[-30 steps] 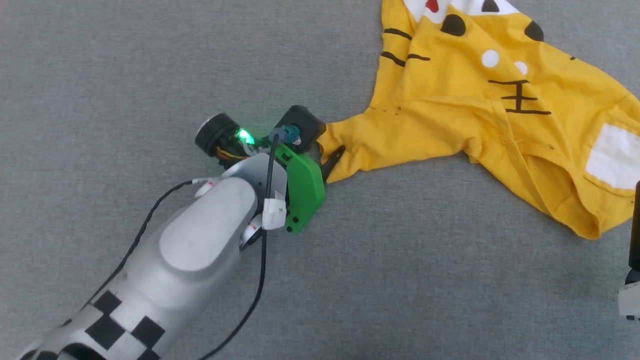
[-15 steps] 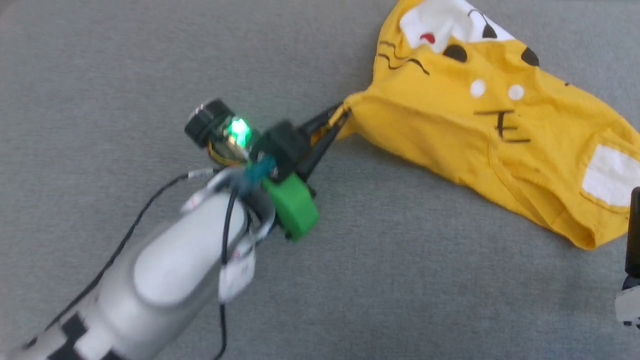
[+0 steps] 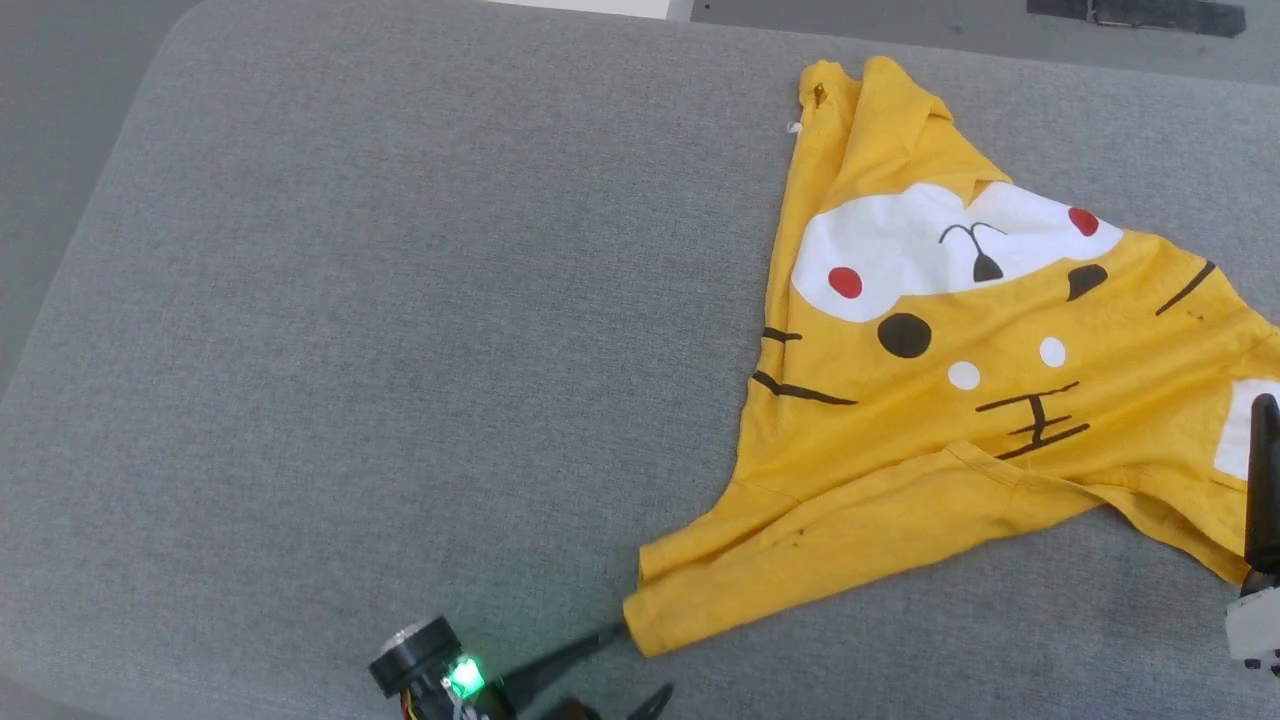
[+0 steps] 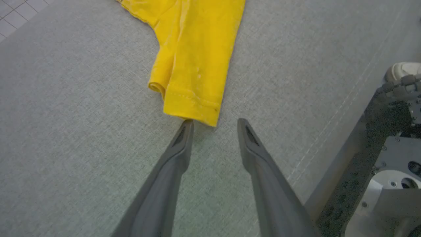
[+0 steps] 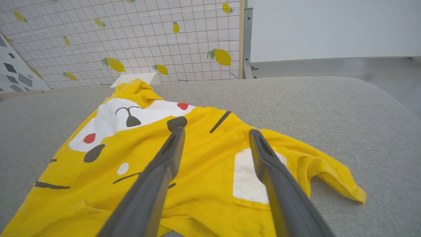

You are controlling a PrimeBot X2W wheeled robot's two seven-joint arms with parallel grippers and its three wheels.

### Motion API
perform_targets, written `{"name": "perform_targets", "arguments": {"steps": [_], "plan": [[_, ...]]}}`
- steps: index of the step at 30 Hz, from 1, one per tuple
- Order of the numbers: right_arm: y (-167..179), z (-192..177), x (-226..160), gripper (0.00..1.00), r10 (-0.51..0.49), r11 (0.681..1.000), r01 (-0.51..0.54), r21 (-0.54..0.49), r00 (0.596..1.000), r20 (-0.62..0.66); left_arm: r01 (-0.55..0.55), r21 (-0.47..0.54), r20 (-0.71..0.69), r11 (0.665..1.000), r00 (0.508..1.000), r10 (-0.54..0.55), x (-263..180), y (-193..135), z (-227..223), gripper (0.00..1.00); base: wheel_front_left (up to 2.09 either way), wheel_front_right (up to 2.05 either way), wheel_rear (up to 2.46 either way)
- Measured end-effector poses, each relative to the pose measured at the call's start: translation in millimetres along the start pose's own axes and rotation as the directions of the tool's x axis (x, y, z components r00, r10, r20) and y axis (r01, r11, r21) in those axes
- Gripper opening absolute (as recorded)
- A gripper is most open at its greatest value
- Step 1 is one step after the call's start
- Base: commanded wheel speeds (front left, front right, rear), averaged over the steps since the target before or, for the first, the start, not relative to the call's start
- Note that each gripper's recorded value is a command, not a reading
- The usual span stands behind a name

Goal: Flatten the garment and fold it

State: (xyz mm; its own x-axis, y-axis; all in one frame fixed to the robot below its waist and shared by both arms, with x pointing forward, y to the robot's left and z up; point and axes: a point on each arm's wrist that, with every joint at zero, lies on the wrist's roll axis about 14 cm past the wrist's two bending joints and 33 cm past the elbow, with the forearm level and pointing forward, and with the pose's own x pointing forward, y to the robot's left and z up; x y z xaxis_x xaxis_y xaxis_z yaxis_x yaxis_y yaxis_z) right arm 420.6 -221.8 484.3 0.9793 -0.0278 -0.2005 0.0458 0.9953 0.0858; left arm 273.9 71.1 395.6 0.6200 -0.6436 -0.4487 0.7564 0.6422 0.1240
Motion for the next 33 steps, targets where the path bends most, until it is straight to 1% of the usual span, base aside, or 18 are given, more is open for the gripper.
{"name": "perform_targets", "arguments": {"steps": [1,2,3,5,6,7,9,11,13,16,19,24,26,28,30,31,32,33], "plan": [[0.7,0.7,0.4,1.00,0.002,1.000,-0.002,0.000,1.000,0.002,-0.039,-0.058,0.028,0.998,0.999,0.041,1.0,5.7,6.0,1.00,0.00,0.00,0.00],[1.2,1.2,0.5,1.00,0.003,1.000,-0.003,0.000,1.000,0.002,-0.091,-0.138,0.070,0.986,0.992,0.101,2.3,16.2,16.4,1.00,0.00,0.00,0.00],[1.6,2.0,0.3,1.00,0.005,1.000,-0.005,0.000,1.000,0.004,-0.137,-0.221,0.119,0.966,0.979,0.166,2.8,28.7,29.9,1.00,0.00,0.00,0.00],[2.1,3.9,-0.5,1.00,0.006,1.000,-0.006,0.000,1.000,0.009,-0.198,-0.320,0.193,0.926,0.944,0.268,1.1,55.1,53.3,1.00,0.00,0.00,0.00],[2.4,3.9,-1.0,1.00,0.007,1.000,-0.007,0.000,1.000,0.006,-0.227,-0.356,0.226,0.906,0.920,0.319,-1.0,69.9,64.7,1.00,0.00,0.00,0.00],[2.6,4.2,-1.4,1.00,0.008,1.000,-0.008,0.000,1.000,0.007,-0.245,-0.365,0.248,0.898,0.904,0.348,-2.6,80.1,72.7,1.00,0.00,0.00,0.00],[2.1,4.7,-2.3,1.00,0.006,1.000,-0.006,0.000,1.000,0.006,-0.285,-0.343,0.295,0.895,0.872,0.391,-4.0,103.8,90.2,1.00,0.00,0.00,0.00],[2.4,5.5,-2.8,1.00,0.007,1.000,-0.007,-0.001,1.000,0.008,-0.300,-0.289,0.310,0.909,0.869,0.386,1.7,118.3,102.0,1.00,0.00,0.00,0.00],[0.0,5.9,-3.8,1.00,0.000,1.000,0.000,-0.003,1.000,0.007,-0.290,-0.262,0.304,0.921,0.881,0.364,13.7,126.9,111.7,1.00,0.00,0.00,0.00],[-7.4,5.4,-5.5,1.00,-0.022,1.000,0.022,-0.008,1.000,0.003,-0.233,-0.244,0.261,0.941,0.919,0.295,39.1,126.2,114.8,1.00,0.00,0.00,0.00],[-15.9,4.1,-7.3,1.00,-0.047,0.999,0.047,-0.010,0.999,-0.002,-0.166,-0.254,0.210,0.953,0.952,0.222,65.0,119.2,112.6,1.00,0.00,0.00,0.00],[-28.2,-2.9,-10.7,1.00,-0.082,0.997,0.082,-0.003,0.996,-0.022,-0.061,-0.300,0.071,0.952,0.994,0.086,102.1,94.2,85.1,1.00,0.00,0.00,0.00],[-32.8,-6.4,-11.9,1.00,-0.096,0.995,0.096,0.000,0.995,-0.032,-0.044,-0.324,-0.001,0.945,0.999,0.046,113.6,86.1,67.1,1.00,0.00,0.00,0.00],[-36.5,-8.4,-12.9,1.00,-0.107,0.994,0.107,0.000,0.994,-0.035,-0.020,-0.327,-0.076,0.945,0.997,-0.005,121.2,75.6,47.4,1.00,0.00,0.00,0.00],[-41.2,-9.1,-14.1,1.00,-0.122,0.993,0.122,-0.001,0.992,-0.035,-0.005,-0.332,-0.107,0.943,0.994,-0.033,128.7,70.0,37.9,1.00,0.00,0.00,0.00],[-45.7,-10.1,-15.9,1.00,-0.136,0.991,0.136,-0.004,0.990,-0.037,0.014,-0.319,-0.117,0.948,0.992,-0.054,135.8,69.1,36.3,0.17,0.00,0.00,0.00],[-47.9,-11.2,-17.1,1.00,-0.143,0.990,0.143,-0.004,0.989,-0.041,0.022,-0.312,-0.117,0.950,0.991,-0.061,139.1,69.0,36.5,0.00,0.00,0.00,0.00],[-49.1,-11.7,-18.0,1.00,-0.147,0.989,0.147,-0.005,0.988,-0.043,0.022,-0.305,-0.113,0.952,0.992,-0.059,141.3,70.3,37.6,0.00,0.00,0.00,0.00]]}}
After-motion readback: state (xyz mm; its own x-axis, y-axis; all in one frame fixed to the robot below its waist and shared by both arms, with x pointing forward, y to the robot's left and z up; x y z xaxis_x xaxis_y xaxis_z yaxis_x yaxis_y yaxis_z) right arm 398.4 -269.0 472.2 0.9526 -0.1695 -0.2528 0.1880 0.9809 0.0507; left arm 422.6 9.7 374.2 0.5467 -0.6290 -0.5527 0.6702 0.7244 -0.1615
